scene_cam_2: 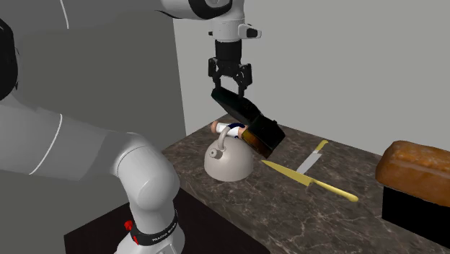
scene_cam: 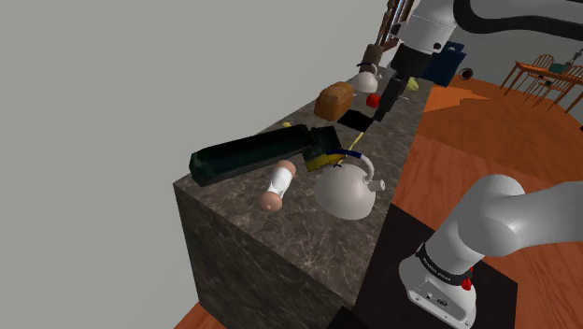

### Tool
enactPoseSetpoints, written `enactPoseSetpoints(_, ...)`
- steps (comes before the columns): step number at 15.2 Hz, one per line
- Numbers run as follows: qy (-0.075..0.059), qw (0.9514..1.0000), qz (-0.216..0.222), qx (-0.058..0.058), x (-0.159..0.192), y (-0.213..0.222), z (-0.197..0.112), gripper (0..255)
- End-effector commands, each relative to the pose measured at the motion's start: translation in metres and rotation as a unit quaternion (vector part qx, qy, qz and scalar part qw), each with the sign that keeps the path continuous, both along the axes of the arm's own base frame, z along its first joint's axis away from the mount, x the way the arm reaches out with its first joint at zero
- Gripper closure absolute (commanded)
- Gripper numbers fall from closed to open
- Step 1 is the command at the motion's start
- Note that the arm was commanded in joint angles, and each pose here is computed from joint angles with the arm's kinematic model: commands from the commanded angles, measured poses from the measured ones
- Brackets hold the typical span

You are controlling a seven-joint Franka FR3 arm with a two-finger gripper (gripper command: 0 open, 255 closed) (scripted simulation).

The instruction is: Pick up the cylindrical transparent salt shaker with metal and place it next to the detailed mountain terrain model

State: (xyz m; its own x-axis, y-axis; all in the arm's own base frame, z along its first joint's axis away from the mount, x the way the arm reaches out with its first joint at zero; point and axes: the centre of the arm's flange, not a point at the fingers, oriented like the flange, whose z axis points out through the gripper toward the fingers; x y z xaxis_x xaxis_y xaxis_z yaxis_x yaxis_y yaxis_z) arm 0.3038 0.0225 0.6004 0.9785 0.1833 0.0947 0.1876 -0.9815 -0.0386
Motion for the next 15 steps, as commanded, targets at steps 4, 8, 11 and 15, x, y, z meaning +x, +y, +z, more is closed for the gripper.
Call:
enactPoseSetpoints(4,0.003,0.9979,-0.064,-0.008,0.007,0.035,-0.024,0)
enactPoseSetpoints(8,0.007,0.9885,-0.15,-0.02,0.022,0.078,-0.058,0)
enactPoseSetpoints(11,0.01,0.9766,-0.213,-0.028,0.038,0.109,-0.084,0)
enactPoseSetpoints(15,0.014,0.9543,-0.296,-0.039,0.065,0.145,-0.119,0)
